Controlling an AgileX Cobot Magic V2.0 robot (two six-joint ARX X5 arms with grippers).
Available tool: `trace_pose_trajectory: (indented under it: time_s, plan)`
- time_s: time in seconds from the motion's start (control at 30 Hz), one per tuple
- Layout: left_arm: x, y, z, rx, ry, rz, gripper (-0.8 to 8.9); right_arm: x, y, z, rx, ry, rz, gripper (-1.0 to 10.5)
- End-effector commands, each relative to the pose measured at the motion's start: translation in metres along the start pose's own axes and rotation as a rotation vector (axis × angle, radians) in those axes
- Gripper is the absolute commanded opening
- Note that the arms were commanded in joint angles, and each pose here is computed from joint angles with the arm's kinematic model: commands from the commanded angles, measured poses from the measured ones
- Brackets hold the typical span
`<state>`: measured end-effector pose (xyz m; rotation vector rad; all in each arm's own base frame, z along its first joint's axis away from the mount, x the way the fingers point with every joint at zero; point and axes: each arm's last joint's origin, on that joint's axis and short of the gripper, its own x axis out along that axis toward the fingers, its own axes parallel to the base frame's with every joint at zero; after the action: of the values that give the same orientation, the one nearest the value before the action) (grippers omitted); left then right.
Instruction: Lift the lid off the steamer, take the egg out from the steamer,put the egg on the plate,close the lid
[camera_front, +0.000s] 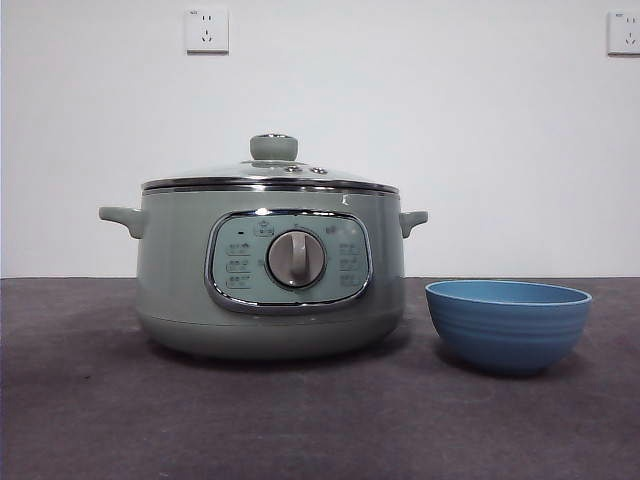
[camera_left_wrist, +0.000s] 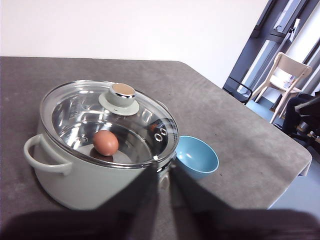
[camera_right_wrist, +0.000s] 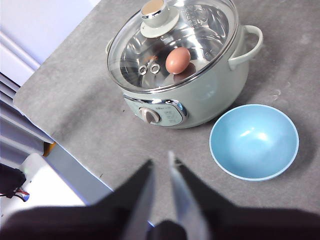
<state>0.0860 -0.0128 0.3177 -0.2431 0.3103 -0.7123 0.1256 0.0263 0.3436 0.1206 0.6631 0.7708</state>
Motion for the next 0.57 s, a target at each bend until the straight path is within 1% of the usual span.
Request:
trace_pose_trajectory:
  time_s: [0.03, 0.07, 0.13, 0.3, 0.4, 0.5, 0.57]
  plan:
    - [0.0, -0.001, 0.001, 0.013, -0.003, -0.013, 4.42, 0.0, 0.0, 0.0, -0.013, -0.004, -0.001, 5.1]
    - [0.0, -0.001, 0.001, 0.013, -0.004, -0.015, 5.12, 0.0, 0.0, 0.0, -0.005, -0.005, -0.006, 5.8]
    - [0.001, -0.001, 0.002, 0.022, -0.009, -0.024, 5.16, 0.0, 0.0, 0.001, -0.005, -0.004, -0.005, 6.0]
    - [0.003, -0.002, 0.006, 0.05, -0.024, -0.051, 5.15, 0.0, 0.0, 0.001, -0.005, -0.004, -0.005, 6.0]
    - [0.008, 0.0, 0.009, 0.048, -0.025, -0.068, 5.15, 0.0, 0.0, 0.001, -0.006, -0.006, -0.005, 6.0]
    - [0.015, 0.003, 0.017, 0.041, -0.015, -0.083, 5.15, 0.0, 0.0, 0.001, -0.01, -0.011, -0.006, 6.0]
    - [0.021, 0.004, 0.025, 0.055, -0.019, -0.102, 5.15, 0.0, 0.0, 0.002, -0.011, -0.016, -0.006, 6.0]
